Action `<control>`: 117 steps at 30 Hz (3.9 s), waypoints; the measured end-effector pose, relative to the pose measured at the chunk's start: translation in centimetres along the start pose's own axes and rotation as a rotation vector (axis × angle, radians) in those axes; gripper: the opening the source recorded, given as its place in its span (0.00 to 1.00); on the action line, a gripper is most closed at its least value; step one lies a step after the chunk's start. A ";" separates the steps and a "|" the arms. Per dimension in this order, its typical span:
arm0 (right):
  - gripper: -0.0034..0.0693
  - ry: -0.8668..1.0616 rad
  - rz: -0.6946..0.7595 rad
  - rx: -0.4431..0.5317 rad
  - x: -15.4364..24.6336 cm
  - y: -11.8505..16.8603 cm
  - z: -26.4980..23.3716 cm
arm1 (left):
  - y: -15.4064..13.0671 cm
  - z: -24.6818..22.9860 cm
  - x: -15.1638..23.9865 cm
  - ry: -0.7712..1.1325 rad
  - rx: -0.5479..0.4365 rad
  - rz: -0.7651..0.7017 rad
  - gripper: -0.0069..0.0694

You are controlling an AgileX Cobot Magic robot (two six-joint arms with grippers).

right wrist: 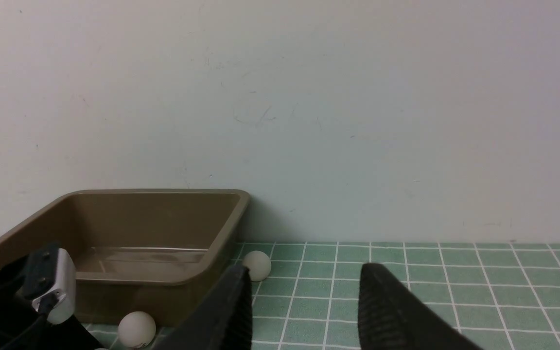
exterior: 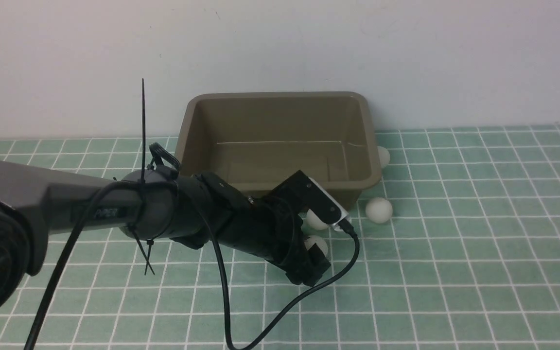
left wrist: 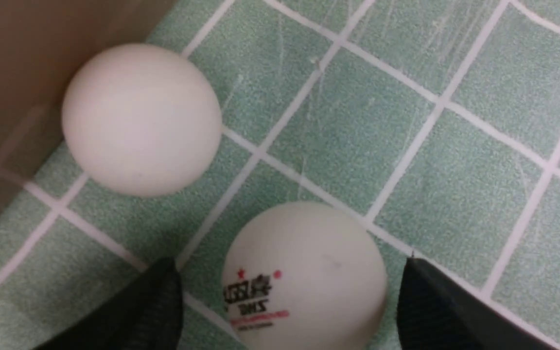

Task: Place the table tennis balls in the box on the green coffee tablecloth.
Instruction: 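Reach for and grasp a ping pong ball on the table beside the basket, then drop the ball into the bin, then reach for and grasp a ping pong ball on the table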

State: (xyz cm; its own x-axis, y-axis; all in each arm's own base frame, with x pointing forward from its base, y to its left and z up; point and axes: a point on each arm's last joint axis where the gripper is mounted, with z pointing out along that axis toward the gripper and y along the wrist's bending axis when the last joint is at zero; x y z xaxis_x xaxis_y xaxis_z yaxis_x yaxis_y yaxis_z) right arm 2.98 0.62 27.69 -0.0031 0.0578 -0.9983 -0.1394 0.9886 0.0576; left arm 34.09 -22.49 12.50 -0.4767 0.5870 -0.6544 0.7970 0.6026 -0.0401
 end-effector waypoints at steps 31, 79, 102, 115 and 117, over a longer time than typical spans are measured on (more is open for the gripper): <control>0.44 0.000 0.000 0.000 0.0 0.0 0.0 | -0.8 -10.6 -6.6 -0.288 -0.088 0.190 0.54; 0.44 0.000 0.000 0.000 0.0 0.0 0.0 | -3.5 -25.9 -5.7 -0.722 -0.146 -0.192 0.63; 0.44 0.067 -0.046 -0.041 -0.3 0.4 0.8 | -2.6 -22.0 3.7 0.081 -0.332 -0.259 0.63; 0.44 0.443 -0.154 -0.192 -3.7 1.4 10.5 | -0.9 -22.7 3.4 0.000 -0.539 -0.360 0.63; 0.44 0.521 -0.128 -0.233 -4.7 1.8 13.0 | -0.9 -22.7 3.3 -0.016 -0.538 -0.370 0.63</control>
State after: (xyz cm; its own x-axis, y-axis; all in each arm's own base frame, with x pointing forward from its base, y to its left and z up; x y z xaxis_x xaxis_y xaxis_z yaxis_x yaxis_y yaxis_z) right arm 15.59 3.91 32.52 -0.4505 -0.1947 -0.8713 -0.3848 0.9230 -0.0073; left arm 23.39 -8.76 27.52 -0.6749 0.2833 -0.6813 0.2829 0.9522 0.1156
